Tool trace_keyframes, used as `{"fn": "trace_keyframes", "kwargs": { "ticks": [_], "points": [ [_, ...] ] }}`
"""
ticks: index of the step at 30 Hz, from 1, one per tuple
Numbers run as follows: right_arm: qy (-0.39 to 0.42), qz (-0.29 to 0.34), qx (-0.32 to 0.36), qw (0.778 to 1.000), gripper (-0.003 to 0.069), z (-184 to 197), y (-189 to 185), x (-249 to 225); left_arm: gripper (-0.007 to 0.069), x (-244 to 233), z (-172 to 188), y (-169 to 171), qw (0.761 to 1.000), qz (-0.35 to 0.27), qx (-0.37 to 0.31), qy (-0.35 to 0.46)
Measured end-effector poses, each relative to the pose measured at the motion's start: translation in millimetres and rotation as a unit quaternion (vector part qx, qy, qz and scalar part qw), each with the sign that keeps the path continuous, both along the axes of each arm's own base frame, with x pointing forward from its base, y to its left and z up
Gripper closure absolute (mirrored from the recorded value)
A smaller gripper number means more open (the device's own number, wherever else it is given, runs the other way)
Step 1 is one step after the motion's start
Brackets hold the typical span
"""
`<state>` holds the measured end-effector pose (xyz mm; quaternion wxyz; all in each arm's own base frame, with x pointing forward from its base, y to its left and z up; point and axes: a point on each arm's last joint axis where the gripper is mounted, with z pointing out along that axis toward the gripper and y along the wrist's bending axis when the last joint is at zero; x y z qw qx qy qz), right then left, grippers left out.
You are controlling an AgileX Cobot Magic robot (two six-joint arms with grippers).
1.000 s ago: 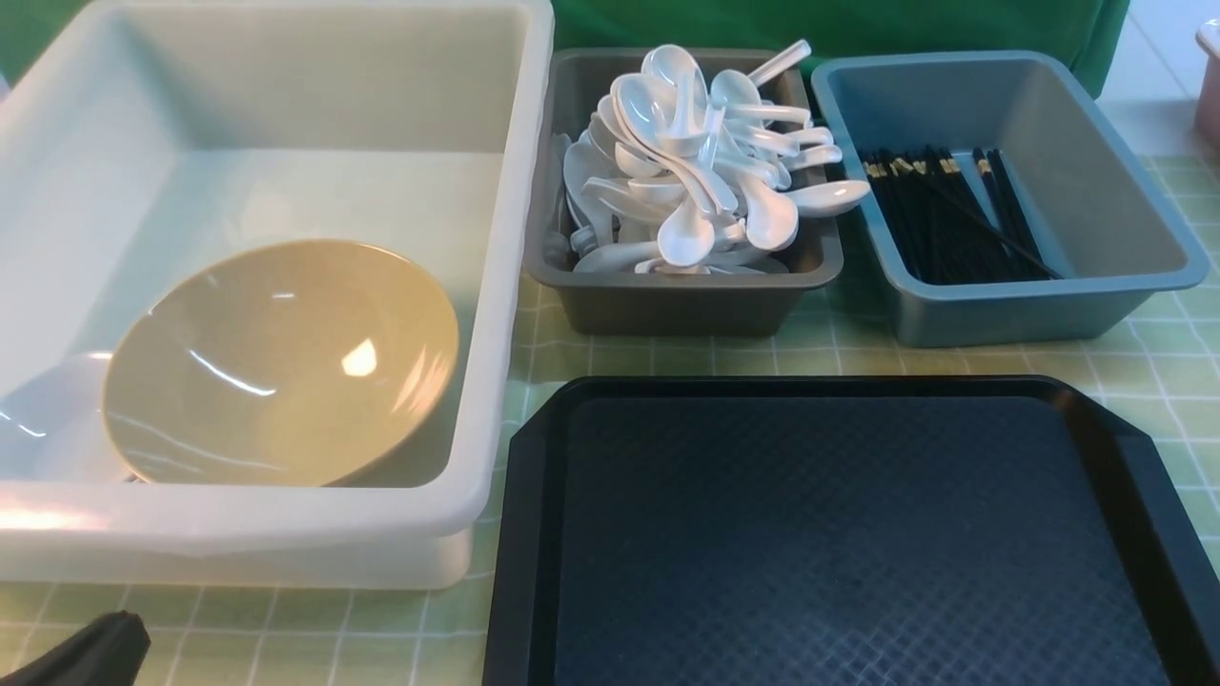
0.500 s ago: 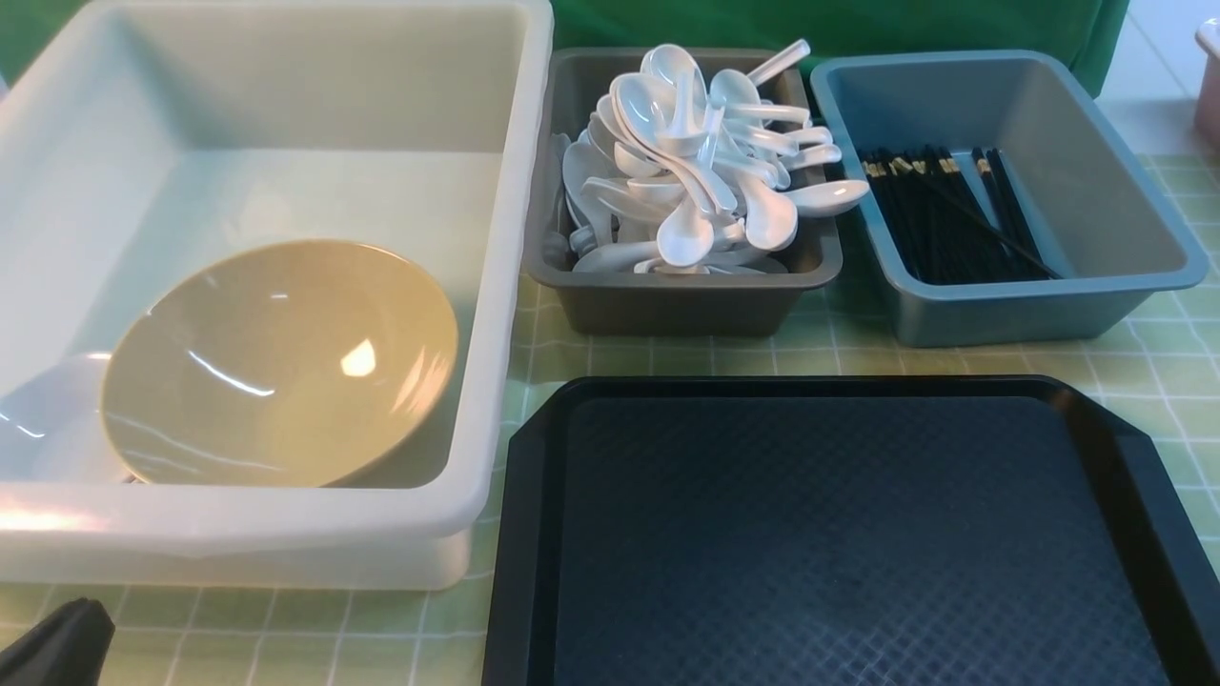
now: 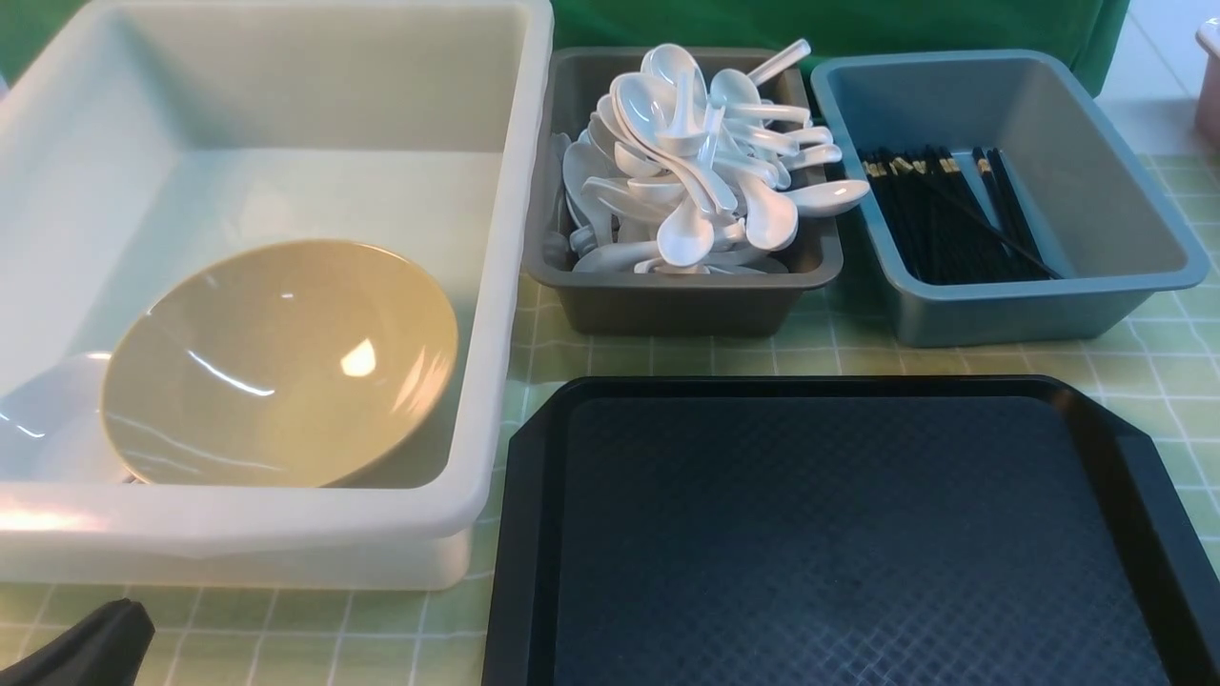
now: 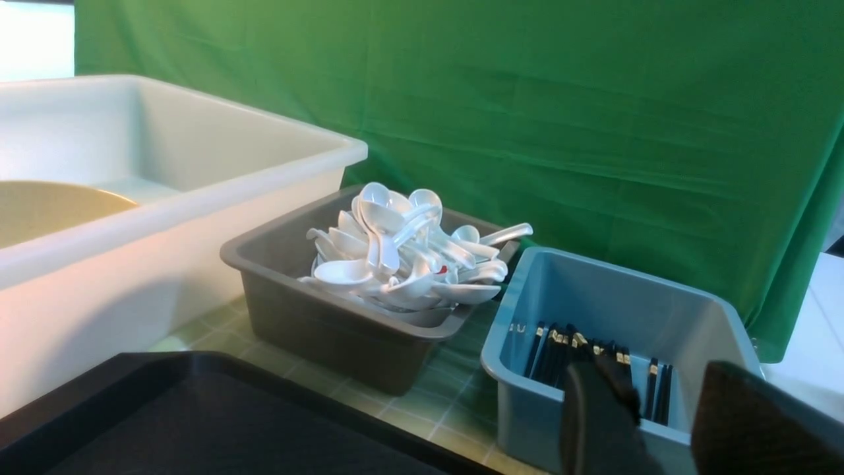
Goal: On green table put chopsticks spoon bowls plates into blue grey white boxes.
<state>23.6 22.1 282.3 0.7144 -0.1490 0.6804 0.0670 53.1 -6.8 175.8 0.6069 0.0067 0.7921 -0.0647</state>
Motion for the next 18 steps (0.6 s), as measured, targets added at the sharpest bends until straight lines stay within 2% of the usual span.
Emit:
{"fn": "trace_keyframes", "kwargs": {
  "ticks": [8,12,18],
  "points": [
    [-0.002,-0.001,-0.006,1.0,0.0425,0.0,-0.2,0.0,0.0627,0.0,0.2,0.0,1.0,0.0,0.0,-0.001],
    [-0.015,-0.031,-0.058,0.998,0.0423,-0.8,-5.1,1.6,0.0627,0.1,0.3,0.0,1.0,0.0,0.0,-0.002],
    [0.039,-0.084,-0.043,0.995,0.0423,-21.9,-14.2,10.0,0.0627,0.1,0.3,0.0,1.0,0.0,0.0,-0.002]
  ]
}}
